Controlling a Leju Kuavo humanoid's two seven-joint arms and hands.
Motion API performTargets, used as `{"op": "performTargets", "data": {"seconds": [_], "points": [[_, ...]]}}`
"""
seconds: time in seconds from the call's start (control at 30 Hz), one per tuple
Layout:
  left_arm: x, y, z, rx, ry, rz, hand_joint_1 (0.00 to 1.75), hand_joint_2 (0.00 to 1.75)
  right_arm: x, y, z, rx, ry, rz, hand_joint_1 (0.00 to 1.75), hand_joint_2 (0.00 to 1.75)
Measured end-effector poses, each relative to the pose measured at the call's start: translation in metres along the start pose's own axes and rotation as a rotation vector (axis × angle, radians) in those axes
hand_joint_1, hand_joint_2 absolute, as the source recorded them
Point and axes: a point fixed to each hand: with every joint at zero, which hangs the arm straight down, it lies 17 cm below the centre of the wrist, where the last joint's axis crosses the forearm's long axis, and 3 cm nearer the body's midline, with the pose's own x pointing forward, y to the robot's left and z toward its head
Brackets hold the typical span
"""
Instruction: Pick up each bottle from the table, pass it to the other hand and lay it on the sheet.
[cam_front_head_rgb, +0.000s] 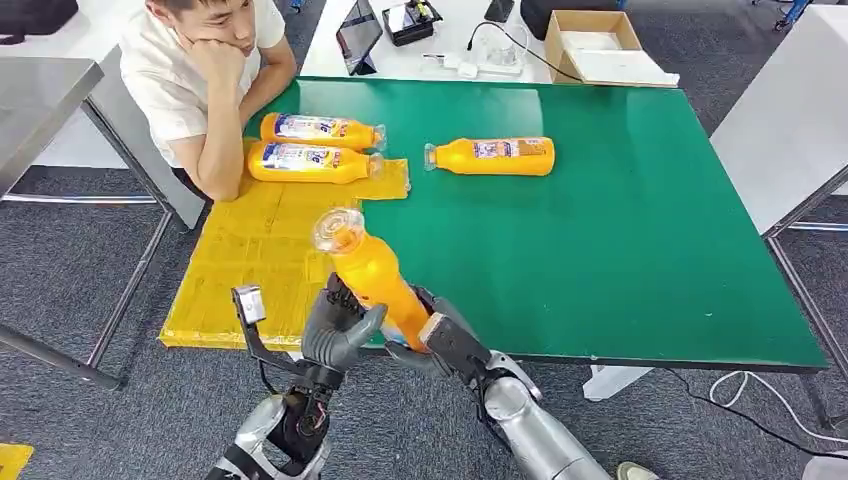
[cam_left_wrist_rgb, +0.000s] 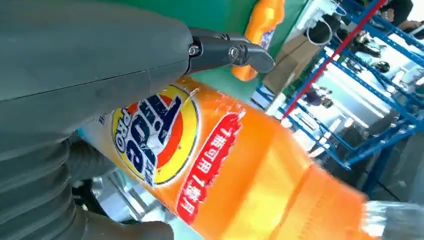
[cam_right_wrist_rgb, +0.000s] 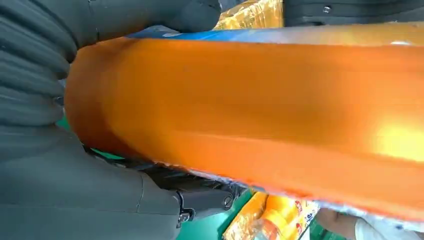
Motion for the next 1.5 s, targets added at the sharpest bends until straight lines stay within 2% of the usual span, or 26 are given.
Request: {"op": "performTargets", "data": {"seconds": [0.63, 0.93, 0.97, 1.0, 1.17, 1.37, 1.4, 1.43, 1.5], "points": [[-0.006, 0.009, -0.013, 0.016, 0.0, -0.206, 1.75, 1.75, -0.004, 0.004, -0.004, 0.005, 0.017, 0.09, 1.75, 1.75], [-0.01, 0.007, -0.013, 0.01, 0.006, -0.23, 1.75, 1.75, -0.006, 0.004, -0.005, 0.003, 0.033, 0.106, 1.75, 1.75], [-0.009, 0.008, -0.013, 0.012, 0.004, -0.238, 1.75, 1.75, -0.007, 0.003, -0.005, -0.002, 0.038, 0.115, 1.62, 1.75], [-0.009, 0.008, -0.013, 0.013, -0.001, -0.248, 1.75, 1.75, -0.009, 0.002, -0.005, -0.008, 0.044, 0.131, 1.34, 1.75], [-0.003, 0.011, -0.011, 0.024, -0.019, -0.279, 1.75, 1.75, -0.012, -0.005, -0.006, -0.042, 0.057, 0.197, 1.34, 1.75], [-0.002, 0.012, -0.008, 0.026, -0.023, -0.281, 1.75, 1.75, -0.012, -0.004, -0.006, -0.039, 0.057, 0.206, 1.34, 1.75], [-0.002, 0.012, -0.008, 0.026, -0.023, -0.281, 1.75, 1.75, -0.012, -0.004, -0.006, -0.039, 0.057, 0.206, 0.35, 1.75], [-0.002, 0.012, -0.008, 0.027, -0.023, -0.281, 1.75, 1.75, -0.012, -0.003, -0.006, -0.039, 0.057, 0.206, 0.0, 1.75], [-0.002, 0.013, -0.007, 0.026, -0.023, -0.286, 1.75, 1.75, -0.012, -0.003, -0.007, -0.039, 0.057, 0.211, 0.0, 1.75]]}}
